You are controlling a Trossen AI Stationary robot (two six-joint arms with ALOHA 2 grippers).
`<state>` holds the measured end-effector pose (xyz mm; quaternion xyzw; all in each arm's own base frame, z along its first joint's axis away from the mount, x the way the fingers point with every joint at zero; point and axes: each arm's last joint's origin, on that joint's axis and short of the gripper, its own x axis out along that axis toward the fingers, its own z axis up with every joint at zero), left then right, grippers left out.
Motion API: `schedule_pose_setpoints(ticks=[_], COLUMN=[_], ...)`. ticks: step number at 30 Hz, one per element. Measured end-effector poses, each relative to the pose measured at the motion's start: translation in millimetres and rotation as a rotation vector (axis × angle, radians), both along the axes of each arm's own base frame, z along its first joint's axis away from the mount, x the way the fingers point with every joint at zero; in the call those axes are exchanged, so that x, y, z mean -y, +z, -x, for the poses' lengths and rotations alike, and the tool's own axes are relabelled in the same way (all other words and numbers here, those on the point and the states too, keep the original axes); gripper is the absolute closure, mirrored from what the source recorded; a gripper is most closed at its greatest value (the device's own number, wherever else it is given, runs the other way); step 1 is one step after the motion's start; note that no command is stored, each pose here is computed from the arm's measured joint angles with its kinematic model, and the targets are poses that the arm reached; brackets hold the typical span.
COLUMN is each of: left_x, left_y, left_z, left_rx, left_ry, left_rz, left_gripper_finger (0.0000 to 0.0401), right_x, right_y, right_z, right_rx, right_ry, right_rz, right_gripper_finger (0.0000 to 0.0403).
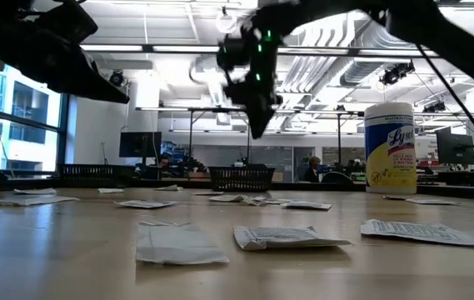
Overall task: Pick & Place First Aid Supplies
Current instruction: Put the green bandage pack into the right black bin
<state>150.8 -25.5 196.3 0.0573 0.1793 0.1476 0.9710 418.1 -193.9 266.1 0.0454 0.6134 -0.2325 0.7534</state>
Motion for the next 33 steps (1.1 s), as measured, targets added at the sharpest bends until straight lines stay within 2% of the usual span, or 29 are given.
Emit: schedule_pose_setpoints(ticks=[3, 10, 17, 24, 29, 33], left_x=[0.0, 0.2, 0.3, -1.7, -1.7, -1.2], left_y=[0.2, 0.1, 0.0, 0.5, 0.7, 0.4], left_z=[-0.1, -0.1, -0.1, 0.5, 0.4, 0.4], left_rx=[-0.003, -0.005, -0.005, 0.002, 0.004, 0.000], left_ry=[-0.006, -0.012, -0.012, 0.053, 0.055, 0.036], left_rz=[-0.015, -0.012, -0.012, -0.039, -0.040, -0.032], left_gripper_finger=[0.0280, 0.0280, 0.0280, 0.0280, 0.0280, 0.0280], right_x=[-42.2, -153.0, -258.9, -333.1, -386.5, -403.8], right_y=[9.5, 8.8, 6.3, 6.2, 0.2, -0.6], right_z=[-12.4, -37.0, -35.6, -25.5, -27.5, -31.0], right_rx=[0.025, 0.071, 0.116, 0.224, 0.365, 0.442], right_ry=[0.062, 0.171, 0.177, 0.154, 0.289, 0.356], right_rz=[-0.007, -0.069, -0.040, -0.082, -0.098, -0.105], right_gripper_finger=[0.0289, 0.0289, 0.0289, 0.0289, 0.0289, 0.0289])
